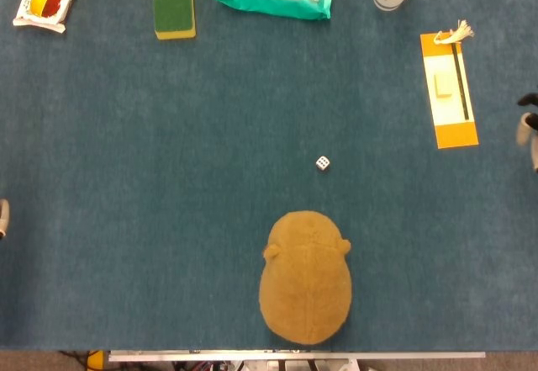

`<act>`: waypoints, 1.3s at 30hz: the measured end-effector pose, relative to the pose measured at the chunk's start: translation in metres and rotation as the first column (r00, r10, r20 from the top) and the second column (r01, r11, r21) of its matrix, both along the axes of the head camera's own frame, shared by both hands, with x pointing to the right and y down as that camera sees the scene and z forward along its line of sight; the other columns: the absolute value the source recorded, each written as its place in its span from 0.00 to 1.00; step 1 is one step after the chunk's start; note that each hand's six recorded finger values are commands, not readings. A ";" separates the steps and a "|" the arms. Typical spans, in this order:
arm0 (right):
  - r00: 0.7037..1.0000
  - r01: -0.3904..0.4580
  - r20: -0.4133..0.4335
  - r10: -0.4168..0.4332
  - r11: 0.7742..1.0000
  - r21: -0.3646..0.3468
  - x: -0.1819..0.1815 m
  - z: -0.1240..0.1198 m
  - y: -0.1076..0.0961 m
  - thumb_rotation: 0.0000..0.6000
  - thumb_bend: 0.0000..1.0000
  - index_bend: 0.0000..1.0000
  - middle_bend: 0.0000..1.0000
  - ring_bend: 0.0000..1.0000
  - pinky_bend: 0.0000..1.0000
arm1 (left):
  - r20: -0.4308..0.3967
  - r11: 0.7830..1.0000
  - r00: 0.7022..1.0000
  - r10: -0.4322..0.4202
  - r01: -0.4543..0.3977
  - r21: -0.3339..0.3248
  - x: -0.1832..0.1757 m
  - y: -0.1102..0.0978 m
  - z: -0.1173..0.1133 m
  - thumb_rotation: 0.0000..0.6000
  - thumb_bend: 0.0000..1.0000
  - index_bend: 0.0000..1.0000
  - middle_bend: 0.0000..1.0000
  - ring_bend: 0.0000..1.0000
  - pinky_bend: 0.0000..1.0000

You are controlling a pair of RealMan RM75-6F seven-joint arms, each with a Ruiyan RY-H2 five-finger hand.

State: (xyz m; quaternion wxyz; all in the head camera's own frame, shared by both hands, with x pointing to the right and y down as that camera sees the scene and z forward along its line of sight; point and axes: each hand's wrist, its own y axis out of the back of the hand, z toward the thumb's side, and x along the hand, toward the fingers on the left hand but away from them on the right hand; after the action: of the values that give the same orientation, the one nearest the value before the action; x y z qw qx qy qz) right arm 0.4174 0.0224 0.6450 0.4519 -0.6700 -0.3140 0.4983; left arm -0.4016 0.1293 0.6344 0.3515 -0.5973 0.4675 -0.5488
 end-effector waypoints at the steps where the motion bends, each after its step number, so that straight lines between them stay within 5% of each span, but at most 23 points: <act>1: 1.000 0.020 -0.005 -0.020 1.000 0.003 -0.006 -0.001 -0.003 1.00 0.86 0.52 0.34 0.21 0.48 | 0.000 1.000 1.000 0.000 0.000 0.002 0.000 0.000 0.000 1.00 0.43 0.32 0.23 0.17 0.42; 4: 0.997 0.076 -0.013 -0.076 0.997 0.005 -0.024 -0.004 -0.009 1.00 1.00 0.47 0.42 0.32 0.63 | -0.004 1.000 1.000 -0.003 0.003 0.005 -0.001 0.001 -0.001 1.00 0.43 0.32 0.23 0.17 0.42; 18: 0.941 0.321 -0.113 -0.321 0.947 -0.018 -0.108 -0.014 -0.021 1.00 1.00 0.32 0.88 0.77 0.99 | -0.021 1.000 1.000 -0.016 0.016 0.008 -0.006 0.005 0.000 1.00 0.43 0.32 0.24 0.17 0.42; 23: 0.916 0.376 -0.131 -0.380 0.925 -0.054 -0.137 -0.012 -0.026 1.00 1.00 0.32 1.00 0.89 1.00 | -0.027 1.000 0.999 -0.018 0.018 0.013 -0.006 0.005 0.000 1.00 0.43 0.32 0.24 0.17 0.42; 39: 0.841 0.494 -0.157 -0.518 0.853 -0.167 -0.203 0.016 -0.029 1.00 1.00 0.32 1.00 1.00 1.00 | -0.034 1.000 0.999 -0.020 0.020 -0.002 -0.009 0.004 0.005 1.00 0.43 0.32 0.24 0.17 0.42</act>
State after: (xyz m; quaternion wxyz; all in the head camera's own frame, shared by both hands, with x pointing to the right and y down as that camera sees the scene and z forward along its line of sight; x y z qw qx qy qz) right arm 0.2144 -0.0065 0.6614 0.5551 -0.7026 -0.0494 0.4425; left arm -0.4107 0.1335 0.6389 0.3374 -0.6021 0.4789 -0.5425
